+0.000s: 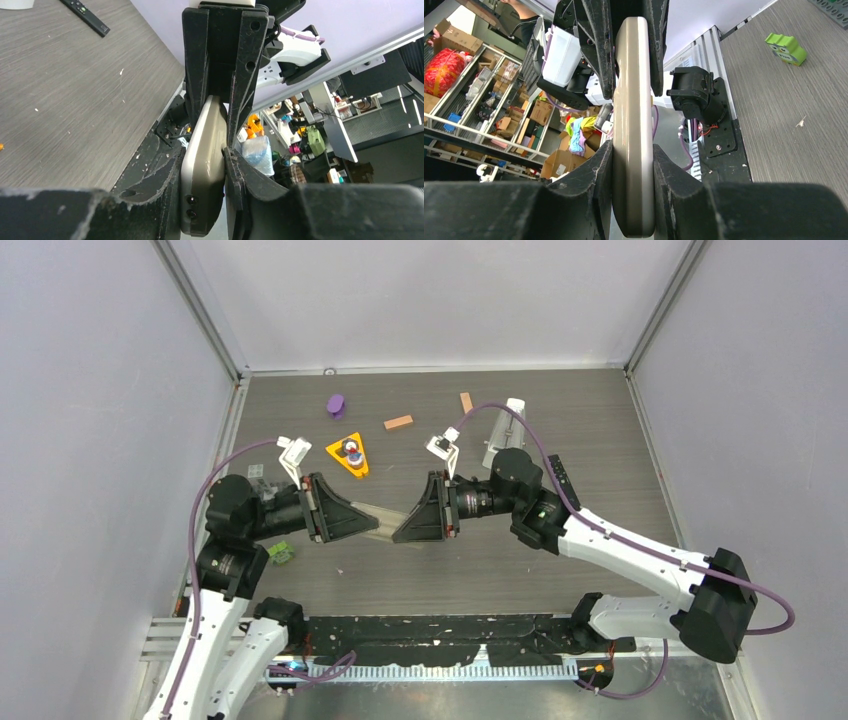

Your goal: Load the batteries into the remote control

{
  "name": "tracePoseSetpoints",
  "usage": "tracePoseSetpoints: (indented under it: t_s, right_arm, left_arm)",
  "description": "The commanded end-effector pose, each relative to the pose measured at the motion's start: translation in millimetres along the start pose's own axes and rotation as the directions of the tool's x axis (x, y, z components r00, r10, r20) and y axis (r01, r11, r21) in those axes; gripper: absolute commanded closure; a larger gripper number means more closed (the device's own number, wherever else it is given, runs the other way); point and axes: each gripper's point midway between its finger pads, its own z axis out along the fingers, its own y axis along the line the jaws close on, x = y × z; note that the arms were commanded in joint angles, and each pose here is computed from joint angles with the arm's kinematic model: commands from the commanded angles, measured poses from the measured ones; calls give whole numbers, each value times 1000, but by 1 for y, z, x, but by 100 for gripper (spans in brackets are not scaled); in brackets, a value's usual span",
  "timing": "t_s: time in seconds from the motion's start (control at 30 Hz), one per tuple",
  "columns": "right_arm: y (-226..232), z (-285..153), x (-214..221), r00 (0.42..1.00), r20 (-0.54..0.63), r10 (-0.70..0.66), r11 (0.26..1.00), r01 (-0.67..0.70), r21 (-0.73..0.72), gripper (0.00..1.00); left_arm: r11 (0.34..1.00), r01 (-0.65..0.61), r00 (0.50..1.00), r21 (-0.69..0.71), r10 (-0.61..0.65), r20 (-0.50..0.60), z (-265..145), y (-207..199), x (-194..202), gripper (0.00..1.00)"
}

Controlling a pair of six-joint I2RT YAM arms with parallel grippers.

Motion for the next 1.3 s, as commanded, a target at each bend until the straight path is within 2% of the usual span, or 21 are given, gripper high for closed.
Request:
tracePoseSetpoints:
  t_s: [0.0, 0.07, 0.1, 0.13, 0.17, 0.23, 0.3, 0.43, 0.47, 0.6, 0.7, 0.77, 1.03, 1.27]
  right_arm:
    - [6, -5, -14, 999, 14, -29, 1000, 29, 4, 92]
    - [3, -4, -14, 1000, 13, -17, 1000, 17, 18, 84]
    - [2, -5, -15, 1000, 18, -20, 999, 19, 25, 69]
    - [-5, -6, -17, 999, 35, -12, 998, 10, 58, 60]
    - [-6, -10, -21, 998, 57, -23, 997, 18, 77, 43]
    - [-22, -21, -27, 992, 122, -28, 987, 8, 162, 28]
    - [-46, -40, -43, 969, 239, -57, 954, -17, 298, 22]
    - [-78, -76, -45, 931, 344, -121, 855, -78, 513, 20]
    - [-79, -82, -44, 926, 358, -121, 843, -95, 529, 20]
    - [-116, -96, -17, 929, 367, -56, 745, -206, 635, 24]
    - [-144, -89, 12, 938, 344, 33, 693, -270, 669, 26]
    - [-158, -80, 27, 942, 327, 79, 676, -291, 677, 27]
    - [-183, -33, 55, 937, 290, 194, 693, -340, 636, 39]
    - [-202, -11, 65, 917, 288, 276, 681, -398, 615, 40]
  left_arm:
    - [998, -48, 998, 45, 49, -36, -3, -8, 6, 80]
    - [998, -46, 998, 35, 47, -29, -2, -4, 6, 98]
    - [999, -42, 999, 25, 43, -24, -2, -1, 5, 100]
    - [999, -37, 999, 8, 37, -13, -1, 5, 5, 100]
    - [999, -30, 1000, -14, 30, -2, 0, 11, 5, 100]
    - [997, -13, 999, -77, 16, 35, 1, 28, 4, 100]
    - [989, 24, 997, -143, -14, 73, 2, 50, 5, 100]
    - [966, 153, 974, -208, -112, 195, 6, 95, 5, 100]
    - [952, 219, 961, -212, -173, 217, 9, 110, 11, 100]
    - [925, 313, 925, -217, -245, 292, 18, 144, 23, 100]
    - [890, 372, 913, -264, -299, 279, 20, 169, 41, 100]
    - [861, 419, 898, -288, -345, 274, 19, 187, 57, 100]
    - [801, 437, 899, -409, -379, 217, 15, 230, 94, 100]
    - [768, 428, 903, -476, -388, 186, 13, 253, 110, 100]
